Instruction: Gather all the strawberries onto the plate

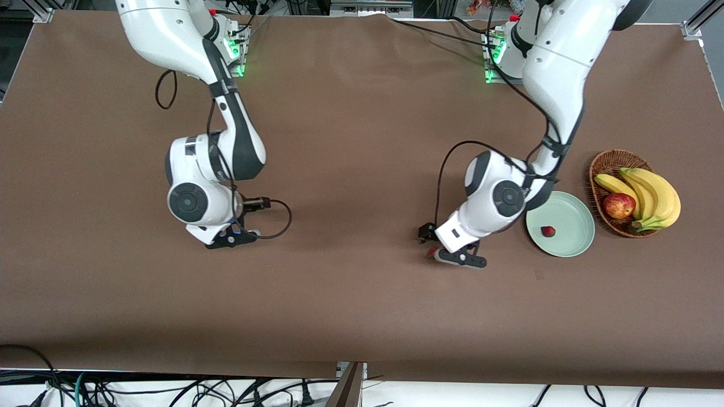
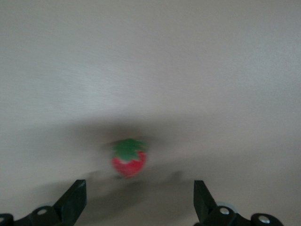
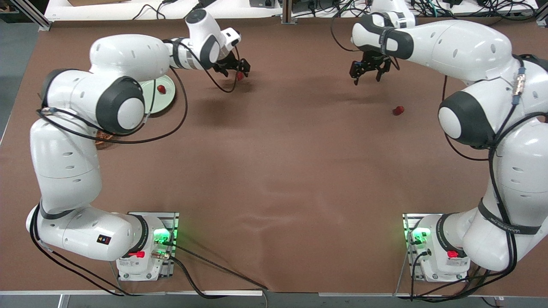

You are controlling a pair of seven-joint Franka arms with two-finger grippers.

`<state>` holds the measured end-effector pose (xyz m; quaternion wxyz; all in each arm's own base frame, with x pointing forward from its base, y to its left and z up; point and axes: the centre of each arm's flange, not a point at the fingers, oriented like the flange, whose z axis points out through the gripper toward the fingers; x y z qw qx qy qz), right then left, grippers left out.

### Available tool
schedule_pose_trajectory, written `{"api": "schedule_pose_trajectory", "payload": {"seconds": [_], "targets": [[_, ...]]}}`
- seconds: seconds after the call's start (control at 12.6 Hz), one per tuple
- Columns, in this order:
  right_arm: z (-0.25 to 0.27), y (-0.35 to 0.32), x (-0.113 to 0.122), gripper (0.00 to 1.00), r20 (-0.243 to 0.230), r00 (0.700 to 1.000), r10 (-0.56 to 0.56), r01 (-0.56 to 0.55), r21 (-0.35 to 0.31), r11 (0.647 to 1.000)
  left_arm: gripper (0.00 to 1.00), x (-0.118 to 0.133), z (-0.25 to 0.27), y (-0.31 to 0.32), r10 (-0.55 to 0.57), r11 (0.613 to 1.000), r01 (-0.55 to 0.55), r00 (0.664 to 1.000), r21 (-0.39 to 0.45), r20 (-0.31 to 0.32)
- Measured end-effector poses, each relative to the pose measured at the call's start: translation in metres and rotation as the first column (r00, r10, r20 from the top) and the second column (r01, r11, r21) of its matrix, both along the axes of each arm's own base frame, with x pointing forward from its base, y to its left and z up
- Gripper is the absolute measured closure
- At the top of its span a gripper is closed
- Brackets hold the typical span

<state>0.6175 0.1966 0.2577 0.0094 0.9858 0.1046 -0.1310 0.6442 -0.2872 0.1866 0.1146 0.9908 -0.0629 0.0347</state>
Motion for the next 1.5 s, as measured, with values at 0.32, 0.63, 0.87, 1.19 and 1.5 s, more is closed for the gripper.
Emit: {"api": "schedule_pose_trajectory", "payload": {"seconds": [0.32,0.63,0.87,1.19,1.5], "targets": [[-0.023,-0.089,-0.027,0.01,-0.025,0.996,0.081,-0.080,0.011,0.997,0.00,0.009,-0.014,-0.005,-0.012,0.999,0.010,0.999,0.033,0.043],[-0.061,-0.116,-0.053,0.03,0.006,0.995,0.099,-0.099,-0.007,0.995,0.14,0.012,-0.014,-0.004,-0.018,0.999,0.016,0.998,0.047,0.054],[-0.072,-0.120,-0.064,0.11,0.007,0.994,0.113,-0.113,-0.010,0.994,0.45,0.012,-0.014,-0.003,0.001,0.999,-0.004,0.999,0.048,0.048],[-0.073,-0.122,-0.073,0.25,-0.005,0.995,0.096,-0.096,0.008,0.995,0.68,0.013,-0.013,-0.001,0.012,0.999,-0.014,0.999,0.051,0.047],[-0.075,-0.123,-0.075,0.43,-0.006,0.996,0.093,-0.093,0.016,0.996,0.68,0.026,-0.006,0.029,-0.023,0.997,0.019,0.999,0.077,0.045]]}}
